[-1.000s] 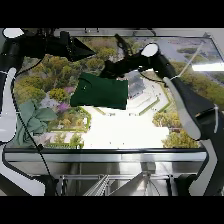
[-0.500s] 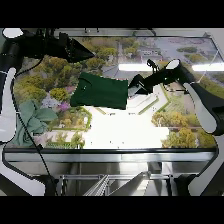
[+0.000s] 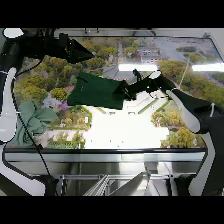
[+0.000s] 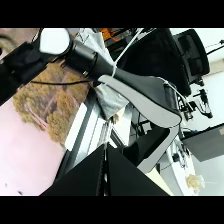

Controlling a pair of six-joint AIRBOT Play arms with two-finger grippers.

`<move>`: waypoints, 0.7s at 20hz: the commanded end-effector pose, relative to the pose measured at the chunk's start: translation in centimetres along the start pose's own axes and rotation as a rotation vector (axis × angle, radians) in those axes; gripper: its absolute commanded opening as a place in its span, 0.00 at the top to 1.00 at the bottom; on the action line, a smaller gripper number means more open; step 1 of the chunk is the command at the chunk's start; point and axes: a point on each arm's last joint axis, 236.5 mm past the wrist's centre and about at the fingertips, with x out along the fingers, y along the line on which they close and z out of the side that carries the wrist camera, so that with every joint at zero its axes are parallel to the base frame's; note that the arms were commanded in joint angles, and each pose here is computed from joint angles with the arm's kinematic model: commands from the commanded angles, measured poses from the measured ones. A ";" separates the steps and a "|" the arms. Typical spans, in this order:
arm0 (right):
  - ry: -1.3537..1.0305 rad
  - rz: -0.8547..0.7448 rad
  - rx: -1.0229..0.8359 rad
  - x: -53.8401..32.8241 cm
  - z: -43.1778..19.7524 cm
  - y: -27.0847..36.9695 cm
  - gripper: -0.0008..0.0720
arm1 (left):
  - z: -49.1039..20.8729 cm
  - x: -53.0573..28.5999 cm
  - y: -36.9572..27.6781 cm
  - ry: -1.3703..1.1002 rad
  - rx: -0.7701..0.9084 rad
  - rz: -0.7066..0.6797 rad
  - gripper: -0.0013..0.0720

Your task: Fold the shirts.

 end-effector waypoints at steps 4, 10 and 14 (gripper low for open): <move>-0.047 0.307 -0.105 -1.5 -0.1 9.7 0.96 | -1.0 0.0 -0.4 0.041 0.000 -0.016 0.98; -0.297 0.221 -0.311 -20.8 1.8 14.3 0.96 | -1.4 0.0 -0.6 0.060 0.001 -0.024 0.98; -0.664 -0.049 -0.210 -40.2 2.7 8.3 0.96 | -2.7 1.0 -1.5 0.123 0.006 -0.054 0.98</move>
